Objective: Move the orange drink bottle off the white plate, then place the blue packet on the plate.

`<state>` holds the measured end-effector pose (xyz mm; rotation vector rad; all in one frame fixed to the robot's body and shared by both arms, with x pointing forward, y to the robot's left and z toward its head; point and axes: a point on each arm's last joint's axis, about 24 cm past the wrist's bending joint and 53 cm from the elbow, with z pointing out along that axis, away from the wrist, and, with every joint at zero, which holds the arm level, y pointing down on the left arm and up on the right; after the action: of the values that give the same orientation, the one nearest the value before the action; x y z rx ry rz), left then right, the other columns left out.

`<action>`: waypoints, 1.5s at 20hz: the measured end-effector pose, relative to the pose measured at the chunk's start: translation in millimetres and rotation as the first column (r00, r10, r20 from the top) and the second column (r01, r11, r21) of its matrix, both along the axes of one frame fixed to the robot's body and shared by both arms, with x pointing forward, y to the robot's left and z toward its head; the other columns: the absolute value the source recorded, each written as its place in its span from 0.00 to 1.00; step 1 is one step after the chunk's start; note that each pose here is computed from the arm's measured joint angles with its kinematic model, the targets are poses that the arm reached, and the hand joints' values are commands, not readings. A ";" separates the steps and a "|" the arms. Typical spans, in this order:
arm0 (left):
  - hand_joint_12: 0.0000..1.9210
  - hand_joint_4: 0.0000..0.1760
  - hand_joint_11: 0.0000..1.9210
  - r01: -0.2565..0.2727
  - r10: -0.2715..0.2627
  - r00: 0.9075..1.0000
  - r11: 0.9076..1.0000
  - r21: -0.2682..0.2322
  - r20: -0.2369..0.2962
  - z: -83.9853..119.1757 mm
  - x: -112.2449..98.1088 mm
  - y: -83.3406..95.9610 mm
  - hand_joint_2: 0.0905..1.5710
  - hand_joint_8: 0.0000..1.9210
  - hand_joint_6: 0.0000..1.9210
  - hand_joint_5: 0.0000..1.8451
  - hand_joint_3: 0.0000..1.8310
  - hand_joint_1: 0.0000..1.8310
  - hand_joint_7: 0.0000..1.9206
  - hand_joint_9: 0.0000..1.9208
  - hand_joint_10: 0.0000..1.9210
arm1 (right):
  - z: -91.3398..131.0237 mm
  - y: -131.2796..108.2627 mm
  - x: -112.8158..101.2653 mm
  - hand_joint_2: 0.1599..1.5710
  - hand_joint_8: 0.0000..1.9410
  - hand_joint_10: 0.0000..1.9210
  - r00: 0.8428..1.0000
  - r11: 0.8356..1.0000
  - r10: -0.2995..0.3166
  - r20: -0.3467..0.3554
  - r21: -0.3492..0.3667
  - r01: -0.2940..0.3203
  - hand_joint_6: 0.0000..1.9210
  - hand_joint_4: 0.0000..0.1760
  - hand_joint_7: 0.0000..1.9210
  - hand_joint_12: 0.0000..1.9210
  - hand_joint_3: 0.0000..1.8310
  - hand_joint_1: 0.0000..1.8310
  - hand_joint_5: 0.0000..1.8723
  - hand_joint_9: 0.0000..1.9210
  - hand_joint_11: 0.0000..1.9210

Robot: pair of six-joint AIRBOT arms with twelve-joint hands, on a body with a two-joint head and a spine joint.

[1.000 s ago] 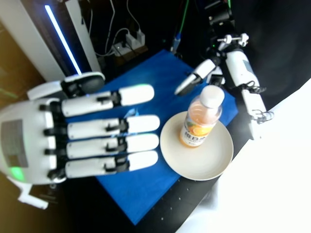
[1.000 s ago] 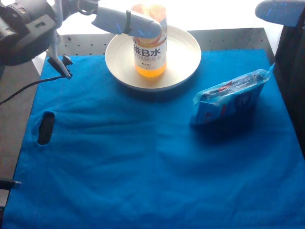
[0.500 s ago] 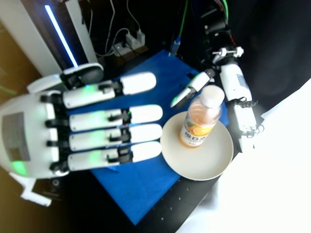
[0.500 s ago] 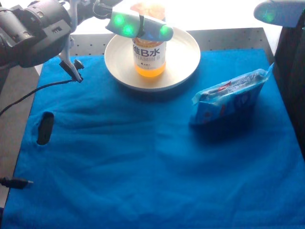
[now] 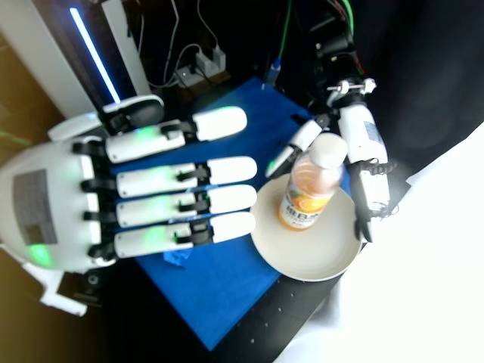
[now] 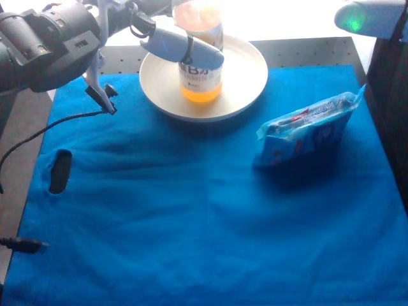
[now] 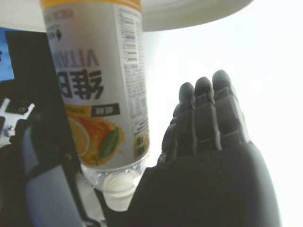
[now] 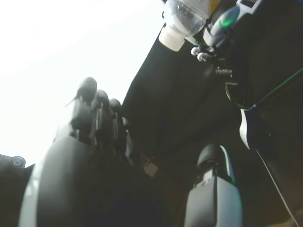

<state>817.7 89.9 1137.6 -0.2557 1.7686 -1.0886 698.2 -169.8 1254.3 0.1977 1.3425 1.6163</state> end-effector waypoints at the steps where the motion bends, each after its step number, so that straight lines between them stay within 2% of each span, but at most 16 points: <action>1: 0.54 0.00 0.32 0.000 -0.001 1.000 0.999 -0.054 -0.019 -0.7 1.0 0.3 0.64 0.26 0.34 0.51 0.00 0.73 0.57 0.54 0.39 | -0.1 0.5 -0.2 0.55 0.00 0.00 1.000 1.000 0.001 0.000 0.001 -0.001 0.00 0.38 0.11 0.21 0.00 0.27 0.01 0.07 0.00; 2: 0.54 0.00 0.40 -0.001 -0.002 1.000 0.996 -0.086 -0.031 -1.1 2.0 1.5 0.65 0.37 0.42 0.52 0.00 0.75 0.57 0.58 0.47 | -0.3 0.9 -0.4 0.56 0.00 0.00 1.000 1.000 0.002 -0.001 0.001 -0.002 0.00 0.37 0.12 0.20 0.00 0.27 0.02 0.08 0.00; 3: 0.69 0.00 0.33 0.006 -0.009 1.000 0.996 -0.091 -0.023 0.2 2.7 0.3 0.68 0.58 0.37 0.55 0.00 0.70 0.52 0.50 0.44 | -0.4 1.2 -0.4 0.56 0.01 0.00 1.000 1.000 0.002 -0.001 0.001 -0.002 0.00 0.37 0.12 0.19 0.00 0.28 0.02 0.08 0.00; 4: 0.72 0.00 0.28 0.008 -0.010 1.000 0.996 -0.089 -0.021 0.0 2.8 -0.1 0.70 0.60 0.38 0.54 0.00 0.74 0.47 0.47 0.64 | -0.3 1.2 -0.5 0.56 0.01 0.00 1.000 1.000 0.003 -0.001 0.002 -0.003 0.00 0.36 0.13 0.19 0.00 0.27 0.02 0.08 0.00; 6: 0.71 0.00 0.30 0.006 -0.008 1.000 0.996 -0.093 -0.025 -1.3 3.1 0.9 0.69 0.53 0.42 0.53 0.00 0.75 0.50 0.49 0.65 | -0.2 1.1 -0.5 0.57 0.01 0.01 1.000 1.000 0.003 -0.001 0.002 -0.003 0.01 0.35 0.13 0.20 0.00 0.27 0.03 0.09 0.02; 9: 0.70 0.00 0.23 0.006 -0.009 1.000 0.994 -0.106 -0.028 0.3 3.9 2.7 0.70 0.57 0.39 0.56 0.00 0.74 0.48 0.42 0.72 | 0.0 1.2 -0.7 0.56 0.00 0.00 1.000 1.000 0.003 0.000 0.002 -0.003 0.00 0.28 0.13 0.18 0.00 0.26 0.03 0.07 0.00; 10: 0.64 0.00 0.25 0.010 -0.013 0.999 0.993 -0.117 -0.031 1.3 3.8 3.1 0.69 0.51 0.44 0.55 0.00 0.74 0.51 0.44 0.68 | 0.2 1.2 -0.8 0.56 0.00 0.00 1.000 1.000 0.004 0.001 0.003 -0.004 0.00 0.26 0.14 0.18 0.00 0.26 0.03 0.07 0.00; 11: 0.62 0.00 0.28 0.015 -0.021 0.999 0.990 -0.139 -0.040 0.9 2.9 4.6 0.68 0.54 0.41 0.56 0.00 0.69 0.52 0.45 0.42 | 0.2 1.4 -0.9 0.57 0.00 0.00 1.000 1.000 0.004 0.001 0.003 -0.004 0.00 0.24 0.14 0.17 0.00 0.27 0.04 0.07 0.00; 12: 0.61 0.00 0.31 0.027 -0.034 0.998 0.988 -0.152 -0.045 2.0 1.0 4.2 0.68 0.58 0.35 0.60 0.00 0.68 0.50 0.48 0.30 | 0.4 1.7 -1.3 0.57 0.01 0.00 1.000 1.000 0.005 0.001 0.005 -0.005 0.00 0.25 0.15 0.17 0.00 0.27 0.04 0.08 0.00; 15: 0.64 0.00 0.23 0.100 -0.102 0.995 0.976 -0.192 0.001 26.1 -13.2 6.2 0.69 0.55 0.44 0.59 0.00 0.67 0.47 0.50 0.10 | 0.2 6.7 -5.1 0.59 0.00 0.00 1.000 1.000 0.020 0.001 0.010 -0.020 0.00 0.22 0.13 0.10 0.00 0.28 0.04 0.07 0.00; 18: 0.57 0.00 0.30 0.175 -0.166 0.984 0.952 -0.251 0.059 59.2 -29.5 14.0 0.69 0.56 0.48 0.58 0.00 0.67 0.45 0.51 0.03 | 0.8 6.5 -5.1 0.59 0.00 0.00 1.000 1.000 0.019 0.001 0.015 -0.019 0.00 0.28 0.14 0.10 0.00 0.28 0.05 0.07 0.02; 20: 0.62 0.00 0.24 0.203 -0.195 0.979 0.944 -0.260 0.058 64.9 -37.8 17.5 0.72 0.61 0.53 0.54 0.00 0.66 0.42 0.48 0.01 | 0.8 6.8 -5.2 0.58 0.00 0.00 1.000 1.000 0.020 0.001 0.014 -0.020 0.00 0.31 0.15 0.10 0.00 0.28 0.04 0.07 0.02; 23: 0.65 0.17 0.26 0.266 -0.257 0.964 0.943 -0.202 0.068 65.1 -58.9 15.1 0.71 0.59 0.54 0.51 0.00 0.66 0.46 0.53 0.02 | 0.7 6.6 -5.1 0.57 0.00 0.01 1.000 1.000 0.019 0.000 0.014 -0.019 0.00 0.35 0.14 0.12 0.00 0.29 0.04 0.08 0.04; 25: 0.60 0.00 0.24 0.297 -0.289 0.955 0.933 -0.201 0.069 68.7 -69.1 15.8 0.70 0.60 0.44 0.57 0.00 0.67 0.46 0.52 0.01 | 0.9 6.6 -5.2 0.59 0.00 0.00 1.000 1.000 0.020 0.001 0.015 -0.020 0.00 0.34 0.13 0.13 0.00 0.31 0.03 0.08 0.04; 28: 0.56 0.00 0.27 0.337 -0.330 0.941 0.927 -0.167 0.071 69.6 -85.7 16.5 0.70 0.58 0.50 0.55 0.00 0.67 0.46 0.53 0.01 | 1.0 6.1 -4.8 0.59 0.00 0.01 1.000 1.000 0.018 0.001 0.016 -0.018 0.00 0.41 0.14 0.14 0.00 0.31 0.04 0.10 0.07; 30: 0.52 0.15 0.33 0.362 -0.357 0.932 0.919 -0.153 0.064 64.7 -95.2 12.1 0.70 0.57 0.51 0.53 0.00 0.66 0.48 0.57 0.02 | 1.4 5.4 -4.3 0.61 0.00 0.00 1.000 1.000 0.015 -0.001 0.020 -0.015 0.00 0.39 0.14 0.19 0.00 0.32 0.04 0.11 0.06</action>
<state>722.5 101.9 1202.3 -0.0057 1.7373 -1.4954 693.9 -164.4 1255.6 0.2005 1.3319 1.6429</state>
